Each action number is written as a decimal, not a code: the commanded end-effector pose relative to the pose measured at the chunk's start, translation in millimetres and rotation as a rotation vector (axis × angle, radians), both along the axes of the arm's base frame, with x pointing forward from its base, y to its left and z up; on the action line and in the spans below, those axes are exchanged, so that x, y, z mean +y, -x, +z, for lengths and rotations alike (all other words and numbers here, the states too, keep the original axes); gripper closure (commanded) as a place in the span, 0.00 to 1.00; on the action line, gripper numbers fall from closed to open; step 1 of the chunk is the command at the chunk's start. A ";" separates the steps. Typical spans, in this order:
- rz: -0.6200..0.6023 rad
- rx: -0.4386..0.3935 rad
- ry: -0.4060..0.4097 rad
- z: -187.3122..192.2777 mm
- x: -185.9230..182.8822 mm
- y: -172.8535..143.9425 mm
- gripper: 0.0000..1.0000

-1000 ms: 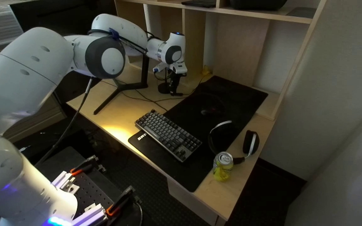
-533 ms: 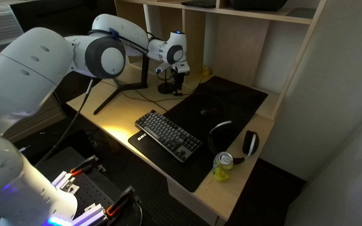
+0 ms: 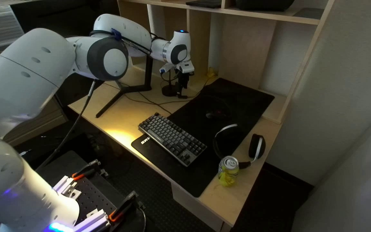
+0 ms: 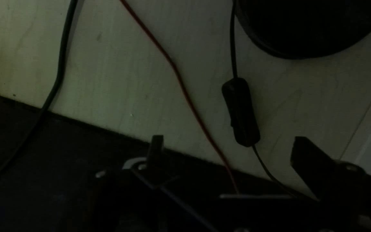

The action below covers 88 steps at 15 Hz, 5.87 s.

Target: Turn off the desk lamp

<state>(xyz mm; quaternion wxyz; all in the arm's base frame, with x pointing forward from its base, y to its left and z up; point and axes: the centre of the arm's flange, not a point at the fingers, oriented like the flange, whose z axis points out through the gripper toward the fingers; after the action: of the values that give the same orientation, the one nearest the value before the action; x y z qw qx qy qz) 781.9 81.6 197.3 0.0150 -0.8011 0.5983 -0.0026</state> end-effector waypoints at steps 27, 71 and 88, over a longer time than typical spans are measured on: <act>0.070 0.035 0.053 -60.7 8.6 3.0 0.00; 0.083 0.001 0.020 -44.8 -12.3 -0.7 0.00; 0.068 -0.002 0.033 -47.3 -13.7 -2.3 0.95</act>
<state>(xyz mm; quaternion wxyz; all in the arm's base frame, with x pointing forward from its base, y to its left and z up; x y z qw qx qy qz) 783.5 70.9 150.8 0.0046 -0.8220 0.5694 -0.0096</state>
